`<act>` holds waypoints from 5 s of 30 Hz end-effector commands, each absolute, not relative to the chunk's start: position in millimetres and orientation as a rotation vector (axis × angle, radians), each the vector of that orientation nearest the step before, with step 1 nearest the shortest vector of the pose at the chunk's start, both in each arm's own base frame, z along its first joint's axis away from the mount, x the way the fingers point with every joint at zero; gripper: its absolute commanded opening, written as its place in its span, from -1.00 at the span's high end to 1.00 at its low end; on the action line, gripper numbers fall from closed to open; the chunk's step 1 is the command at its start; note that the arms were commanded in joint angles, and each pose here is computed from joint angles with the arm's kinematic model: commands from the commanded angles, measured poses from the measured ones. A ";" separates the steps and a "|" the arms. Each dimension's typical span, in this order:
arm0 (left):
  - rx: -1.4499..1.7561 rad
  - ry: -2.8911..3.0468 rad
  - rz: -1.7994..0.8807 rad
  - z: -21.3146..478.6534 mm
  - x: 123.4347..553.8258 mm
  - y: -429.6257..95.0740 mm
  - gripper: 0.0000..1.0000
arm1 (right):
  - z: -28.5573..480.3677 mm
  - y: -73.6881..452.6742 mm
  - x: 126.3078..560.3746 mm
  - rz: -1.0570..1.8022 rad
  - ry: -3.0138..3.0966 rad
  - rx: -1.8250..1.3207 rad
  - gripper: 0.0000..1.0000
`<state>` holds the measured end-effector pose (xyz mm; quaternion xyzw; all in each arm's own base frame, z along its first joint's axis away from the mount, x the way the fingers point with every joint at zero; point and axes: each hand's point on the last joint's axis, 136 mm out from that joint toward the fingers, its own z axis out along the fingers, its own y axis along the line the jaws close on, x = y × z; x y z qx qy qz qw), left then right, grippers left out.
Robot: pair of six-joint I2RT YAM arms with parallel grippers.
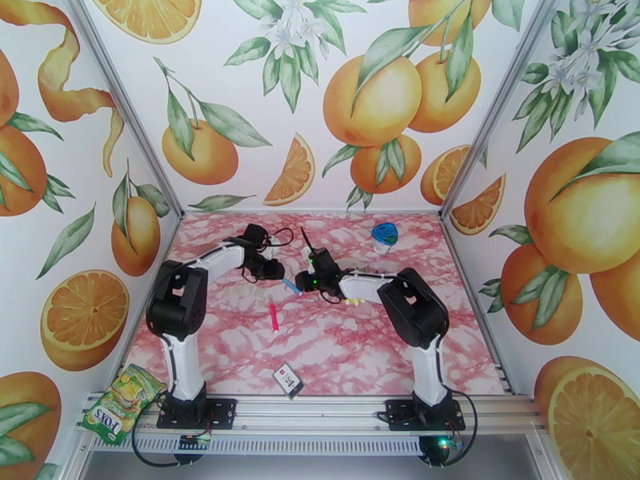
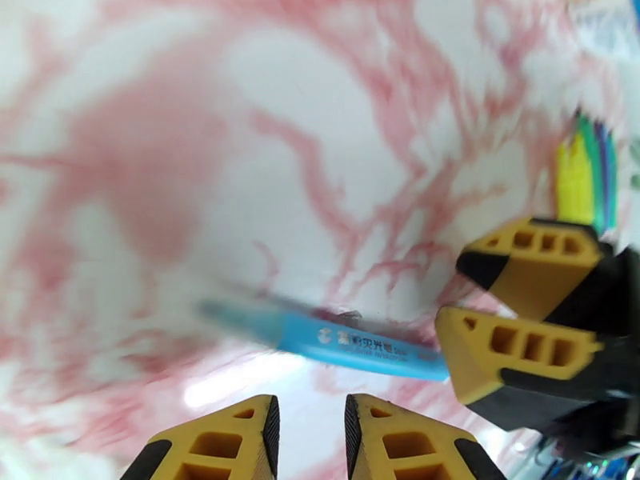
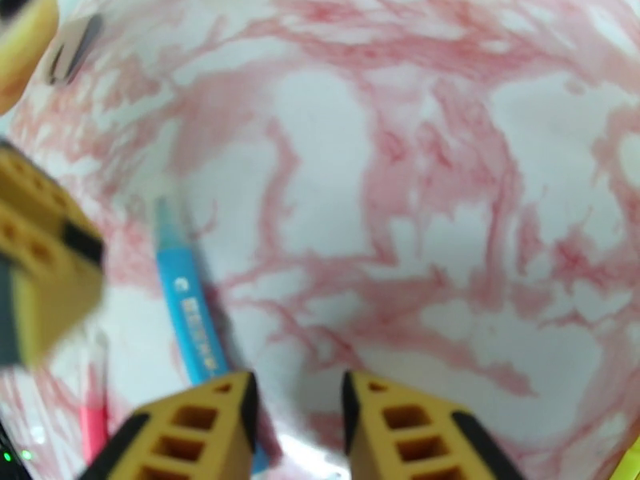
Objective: Open the pen caps
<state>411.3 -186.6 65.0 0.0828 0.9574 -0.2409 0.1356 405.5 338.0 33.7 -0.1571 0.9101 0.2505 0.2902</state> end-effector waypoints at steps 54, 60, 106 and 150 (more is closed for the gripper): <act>-0.133 2.426 -0.895 131.8 408.0 -105.2 -0.22 | 55.8 348.4 384.6 0.428 2.414 -0.649 0.74; -0.053 2.384 -1.030 143.7 416.2 -142.4 -0.24 | 96.6 331.0 383.5 0.642 2.286 -0.512 0.76; 0.293 2.295 -1.363 169.0 413.2 -277.7 0.63 | 154.0 331.2 361.6 0.837 2.112 -0.512 0.78; 0.141 2.265 -1.159 200.6 443.8 -247.1 1.00 | 121.6 325.0 332.6 0.795 2.208 -0.624 1.00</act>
